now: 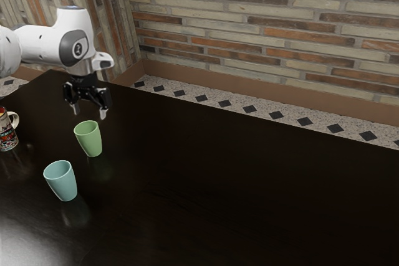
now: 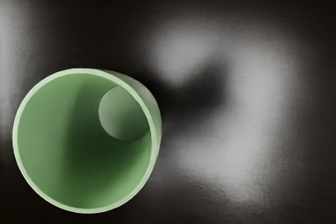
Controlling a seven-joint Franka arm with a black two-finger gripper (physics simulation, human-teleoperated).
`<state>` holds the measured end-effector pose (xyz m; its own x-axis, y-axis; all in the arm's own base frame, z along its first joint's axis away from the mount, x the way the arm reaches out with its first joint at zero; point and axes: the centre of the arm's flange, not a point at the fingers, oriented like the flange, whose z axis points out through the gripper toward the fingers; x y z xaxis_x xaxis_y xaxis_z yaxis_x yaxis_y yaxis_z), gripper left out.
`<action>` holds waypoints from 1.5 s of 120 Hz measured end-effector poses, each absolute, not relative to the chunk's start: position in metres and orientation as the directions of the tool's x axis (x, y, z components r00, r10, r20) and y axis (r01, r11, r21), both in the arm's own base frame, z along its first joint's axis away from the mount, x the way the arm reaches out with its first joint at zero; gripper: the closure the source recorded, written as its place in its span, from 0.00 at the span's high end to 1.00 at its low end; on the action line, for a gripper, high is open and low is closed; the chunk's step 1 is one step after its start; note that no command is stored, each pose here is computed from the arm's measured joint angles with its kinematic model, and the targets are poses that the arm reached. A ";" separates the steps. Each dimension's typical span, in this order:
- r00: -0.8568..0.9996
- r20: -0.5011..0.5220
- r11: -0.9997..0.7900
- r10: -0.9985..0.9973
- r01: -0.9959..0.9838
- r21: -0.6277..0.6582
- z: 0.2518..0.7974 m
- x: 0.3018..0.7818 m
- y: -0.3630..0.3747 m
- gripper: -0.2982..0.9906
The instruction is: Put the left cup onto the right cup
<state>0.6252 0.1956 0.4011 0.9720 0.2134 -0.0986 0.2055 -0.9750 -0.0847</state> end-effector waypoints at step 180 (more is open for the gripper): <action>0.980 -0.124 -0.987 0.155 0.148 -0.063 0.317 0.625 0.200 0.19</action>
